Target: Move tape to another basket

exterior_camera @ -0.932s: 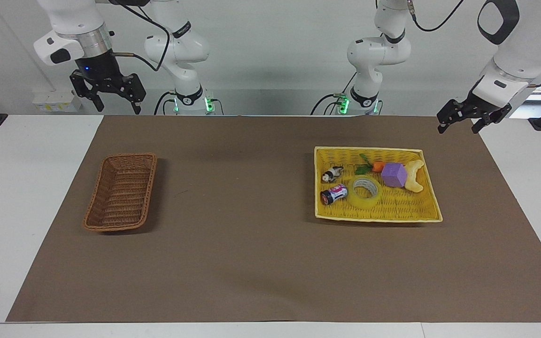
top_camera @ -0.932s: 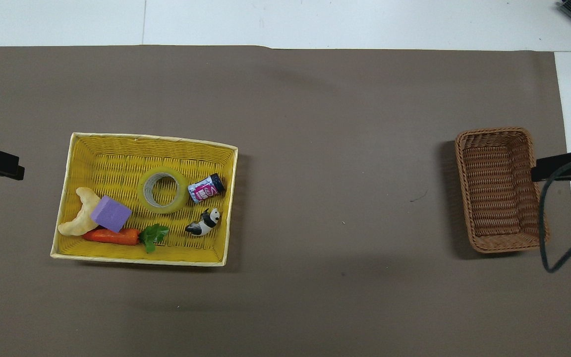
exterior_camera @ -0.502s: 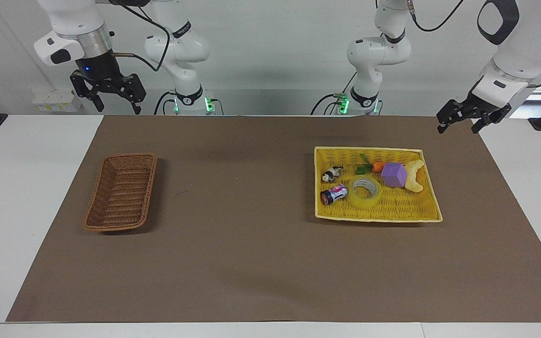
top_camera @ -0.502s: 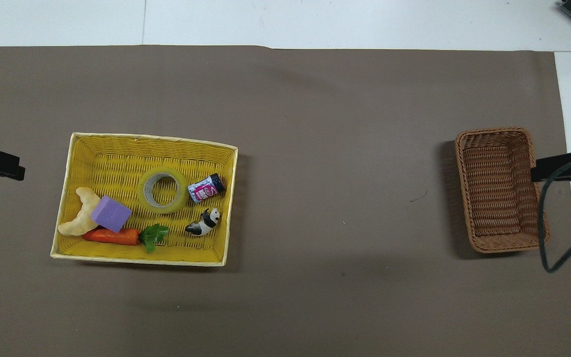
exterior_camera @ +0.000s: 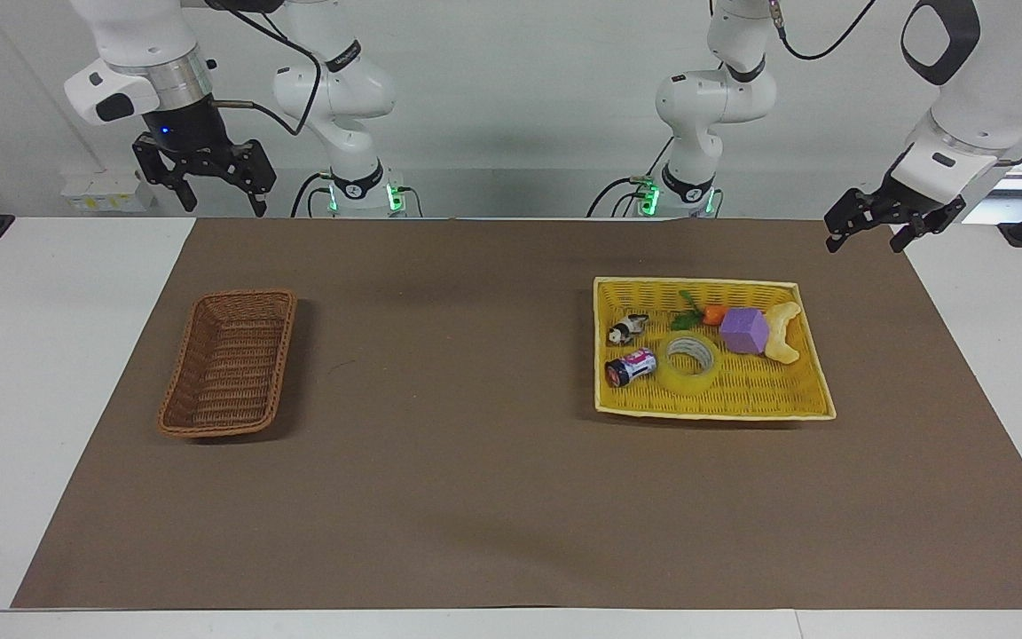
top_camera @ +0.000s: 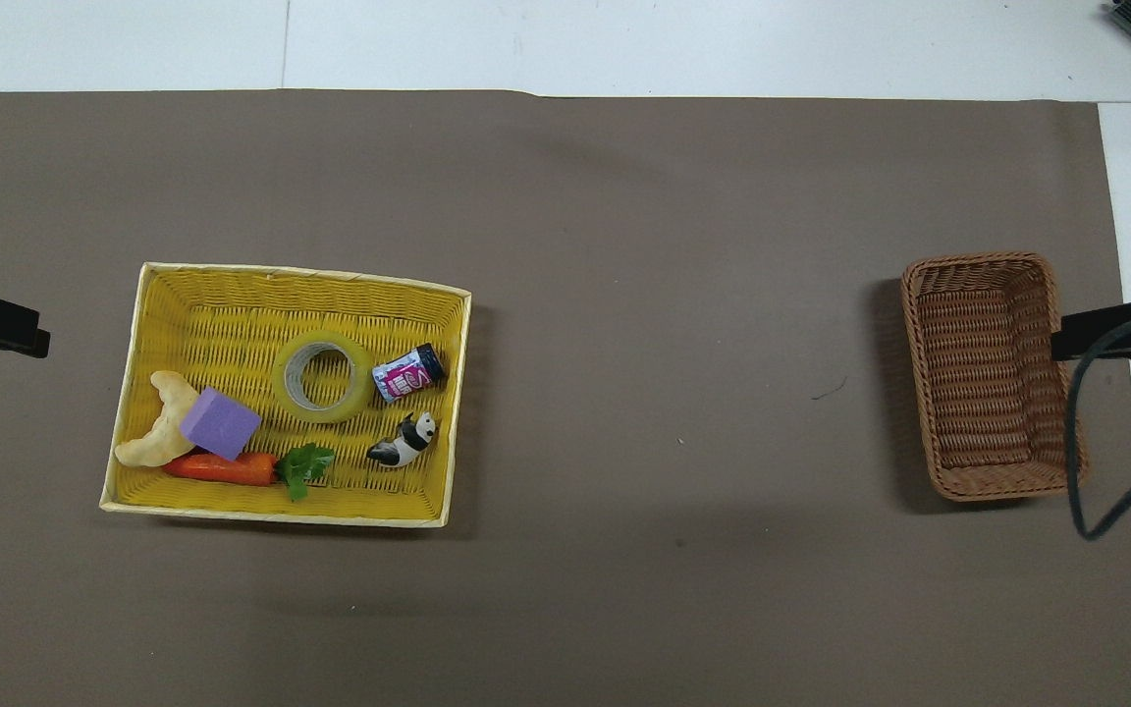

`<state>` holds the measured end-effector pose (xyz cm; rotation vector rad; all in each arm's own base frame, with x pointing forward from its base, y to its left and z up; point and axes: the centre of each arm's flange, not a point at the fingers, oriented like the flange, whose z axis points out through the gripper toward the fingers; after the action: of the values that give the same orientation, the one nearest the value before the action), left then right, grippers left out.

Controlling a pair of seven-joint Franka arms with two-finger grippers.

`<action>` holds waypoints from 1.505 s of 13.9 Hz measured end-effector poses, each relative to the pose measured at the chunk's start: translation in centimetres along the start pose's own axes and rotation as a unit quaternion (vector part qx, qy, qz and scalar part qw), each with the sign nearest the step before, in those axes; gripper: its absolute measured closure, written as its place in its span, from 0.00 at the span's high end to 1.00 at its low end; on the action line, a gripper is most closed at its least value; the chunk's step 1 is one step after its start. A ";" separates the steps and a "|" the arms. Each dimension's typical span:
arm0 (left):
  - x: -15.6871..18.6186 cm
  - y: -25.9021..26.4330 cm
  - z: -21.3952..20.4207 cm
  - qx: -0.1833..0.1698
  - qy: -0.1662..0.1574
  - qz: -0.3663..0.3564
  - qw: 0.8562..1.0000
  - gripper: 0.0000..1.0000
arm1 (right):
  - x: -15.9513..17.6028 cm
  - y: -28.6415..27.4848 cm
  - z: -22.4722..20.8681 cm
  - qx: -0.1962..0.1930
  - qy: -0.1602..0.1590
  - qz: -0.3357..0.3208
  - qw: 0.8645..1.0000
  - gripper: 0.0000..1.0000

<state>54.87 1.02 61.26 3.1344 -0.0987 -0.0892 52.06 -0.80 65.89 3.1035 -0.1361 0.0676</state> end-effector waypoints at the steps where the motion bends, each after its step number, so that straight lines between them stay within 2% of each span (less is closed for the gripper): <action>1: 0.0 0.0 0.0 0.000 0.000 0.000 1.000 1.00 | 0.0 0.0 0.0 0.000 0.000 0.000 1.000 1.00; 12: -0.3 0.1 0.8 0.000 -0.005 0.001 1.000 1.00 | -0.1 0.0 0.2 0.000 -0.004 0.000 1.000 1.00; 21: 0.2 0.8 2.2 0.002 0.013 0.008 1.000 1.00 | -0.3 0.0 0.3 0.000 -0.006 0.000 1.000 1.00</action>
<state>54.88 0.22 59.04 3.1365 -0.1230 -0.0483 51.72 -0.78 65.58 3.1039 -0.1355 0.0500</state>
